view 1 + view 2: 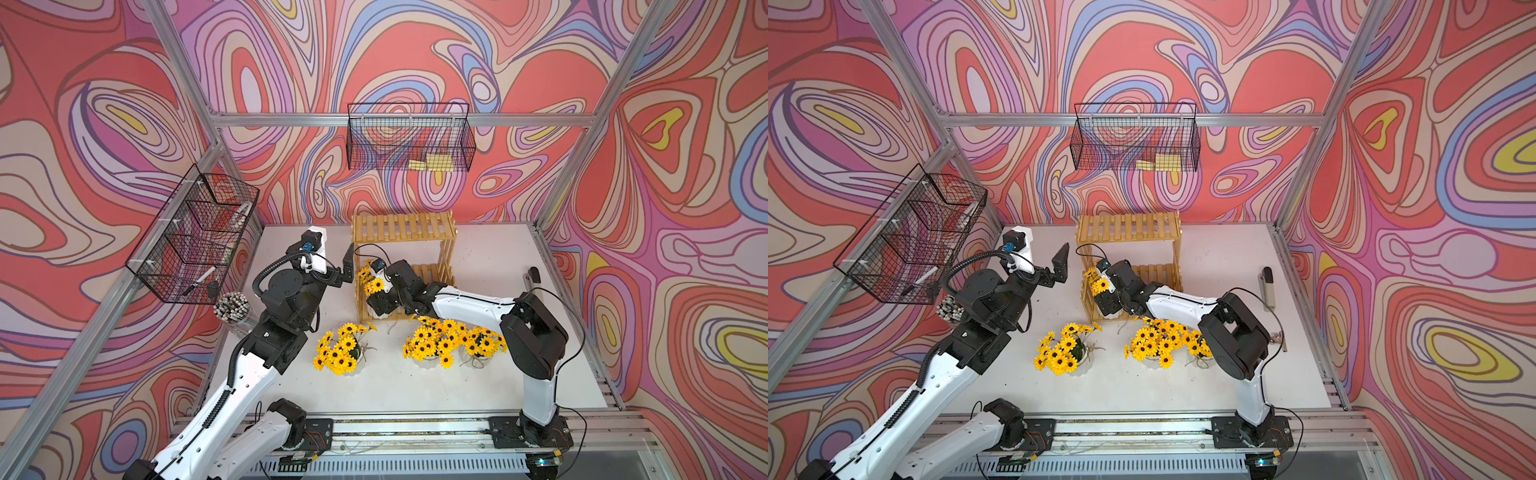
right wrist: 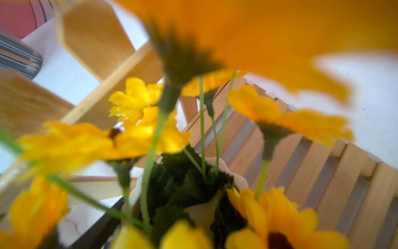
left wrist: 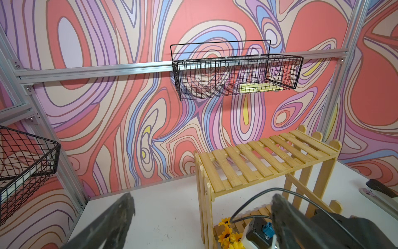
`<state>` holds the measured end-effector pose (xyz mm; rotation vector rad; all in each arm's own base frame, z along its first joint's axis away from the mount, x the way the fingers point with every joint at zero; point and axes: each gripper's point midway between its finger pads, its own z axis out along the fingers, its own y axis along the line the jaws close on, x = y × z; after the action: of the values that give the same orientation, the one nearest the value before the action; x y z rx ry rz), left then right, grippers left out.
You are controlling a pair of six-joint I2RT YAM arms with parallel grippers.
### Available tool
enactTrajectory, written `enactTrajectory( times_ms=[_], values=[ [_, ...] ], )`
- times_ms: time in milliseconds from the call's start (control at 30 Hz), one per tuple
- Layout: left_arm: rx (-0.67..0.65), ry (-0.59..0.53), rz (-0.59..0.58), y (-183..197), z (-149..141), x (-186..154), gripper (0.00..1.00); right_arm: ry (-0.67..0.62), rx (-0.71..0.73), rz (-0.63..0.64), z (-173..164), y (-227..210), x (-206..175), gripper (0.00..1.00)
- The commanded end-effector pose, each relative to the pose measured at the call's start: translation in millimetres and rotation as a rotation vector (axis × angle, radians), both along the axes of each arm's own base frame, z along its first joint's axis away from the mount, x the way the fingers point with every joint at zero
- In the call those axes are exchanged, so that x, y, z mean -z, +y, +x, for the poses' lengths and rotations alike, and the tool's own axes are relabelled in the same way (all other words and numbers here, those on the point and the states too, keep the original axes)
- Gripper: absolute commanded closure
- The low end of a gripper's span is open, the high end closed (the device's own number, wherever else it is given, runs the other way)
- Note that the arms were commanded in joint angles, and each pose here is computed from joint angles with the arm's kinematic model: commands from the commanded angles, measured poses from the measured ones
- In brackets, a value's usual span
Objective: Take the sunflower pots off the shelves
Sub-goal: Pick up the sunflower pot from the shelf.
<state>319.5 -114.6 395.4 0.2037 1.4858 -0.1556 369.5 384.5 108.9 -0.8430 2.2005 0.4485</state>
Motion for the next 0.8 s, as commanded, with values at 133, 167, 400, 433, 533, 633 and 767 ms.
enactTrajectory(
  times_ms=[133, 167, 400, 433, 533, 633, 767],
  values=[
    [-0.010, -0.028, -0.002, 3.6, -1.0, -7.1, 0.00, -0.077, -0.012, -0.069, -16.3, -5.7, -25.3, 0.44],
    [-0.009, -0.027, -0.001, 3.6, -0.9, -6.7, 0.00, -0.083, -0.014, -0.075, -18.5, -5.1, -26.9, 0.45],
    [-0.005, -0.030, -0.003, 3.0, -1.7, -8.1, 0.00, -0.110, -0.012, -0.088, -28.2, -8.3, -39.0, 0.47],
    [-0.006, -0.031, -0.004, 3.3, -1.7, -8.7, 0.00, -0.110, -0.014, -0.090, -29.9, -8.5, -39.7, 0.47],
    [-0.003, -0.032, -0.005, 3.2, -2.6, -9.3, 0.00, -0.109, -0.021, -0.092, -36.3, -8.9, -43.0, 0.48],
    [-0.004, -0.036, -0.006, 4.0, -3.7, -10.6, 0.00, -0.103, -0.026, -0.092, -43.0, -9.3, -43.1, 0.49],
    [-0.001, -0.038, -0.008, 4.0, -5.1, -11.9, 0.00, -0.104, -0.032, -0.069, -52.9, -9.3, -52.0, 0.50]
  ],
)
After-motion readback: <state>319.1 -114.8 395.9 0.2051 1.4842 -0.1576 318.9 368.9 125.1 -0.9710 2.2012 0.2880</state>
